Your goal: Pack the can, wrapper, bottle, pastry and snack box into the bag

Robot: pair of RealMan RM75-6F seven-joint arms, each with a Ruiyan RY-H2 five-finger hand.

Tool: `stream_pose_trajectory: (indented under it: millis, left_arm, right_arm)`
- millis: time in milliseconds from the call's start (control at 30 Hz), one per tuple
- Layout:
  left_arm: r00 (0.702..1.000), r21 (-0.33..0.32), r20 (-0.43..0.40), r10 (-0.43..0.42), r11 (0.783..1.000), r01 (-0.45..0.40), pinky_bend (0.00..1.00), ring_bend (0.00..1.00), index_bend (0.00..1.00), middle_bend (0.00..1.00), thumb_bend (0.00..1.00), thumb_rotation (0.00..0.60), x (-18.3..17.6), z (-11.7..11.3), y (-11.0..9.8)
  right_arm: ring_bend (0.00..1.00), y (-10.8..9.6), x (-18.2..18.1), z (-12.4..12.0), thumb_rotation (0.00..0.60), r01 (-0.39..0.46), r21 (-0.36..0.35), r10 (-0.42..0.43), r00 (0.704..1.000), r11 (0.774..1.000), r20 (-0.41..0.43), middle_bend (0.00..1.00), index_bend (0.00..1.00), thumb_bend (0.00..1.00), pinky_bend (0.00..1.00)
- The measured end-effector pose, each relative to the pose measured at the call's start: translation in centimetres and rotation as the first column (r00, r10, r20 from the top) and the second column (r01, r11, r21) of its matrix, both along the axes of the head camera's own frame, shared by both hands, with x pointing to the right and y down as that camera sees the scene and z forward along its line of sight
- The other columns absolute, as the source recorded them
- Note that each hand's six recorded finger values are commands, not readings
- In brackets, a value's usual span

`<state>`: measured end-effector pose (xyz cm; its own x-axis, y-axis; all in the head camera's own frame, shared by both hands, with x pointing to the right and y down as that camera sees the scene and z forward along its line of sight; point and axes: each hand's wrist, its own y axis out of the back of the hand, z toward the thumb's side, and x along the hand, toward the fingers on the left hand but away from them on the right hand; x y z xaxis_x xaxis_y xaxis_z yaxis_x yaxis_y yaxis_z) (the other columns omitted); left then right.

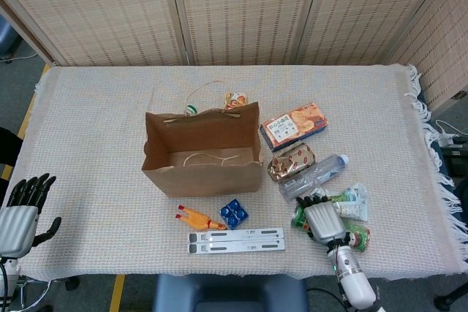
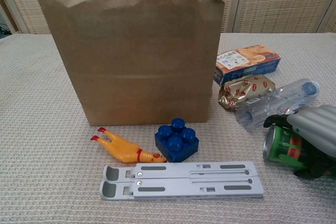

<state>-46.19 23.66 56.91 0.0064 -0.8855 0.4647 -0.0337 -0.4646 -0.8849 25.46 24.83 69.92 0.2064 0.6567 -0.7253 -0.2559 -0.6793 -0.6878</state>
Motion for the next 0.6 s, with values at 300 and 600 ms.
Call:
stream_pose_trajectory:
  millis: [300, 600]
  left_arm:
    - [1.0, -0.001, 0.0, 0.001, 1.0, -0.001, 0.0, 0.0, 0.0, 0.0, 0.36, 0.6, 0.0, 0.0, 0.0]
    - [1.0, 0.001, 0.003, 0.001, 1.0, -0.001, 0.0, 0.0, 0.0, 0.0, 0.36, 0.6, 0.0, 0.0, 0.0]
  right_arm:
    - [0.61, -1.8, 0.7, -2.1, 0.6, -0.017, 0.075, 0.016, 1.0, 0.997, 0.015, 0.56, 0.63, 0.33, 0.68]
    - [0.62, -6.1, 2.3, -8.7, 0.6, -0.128, 0.207, 0.102, 0.986, 0.97, 0.133, 0.58, 0.65, 0.34, 0.68]
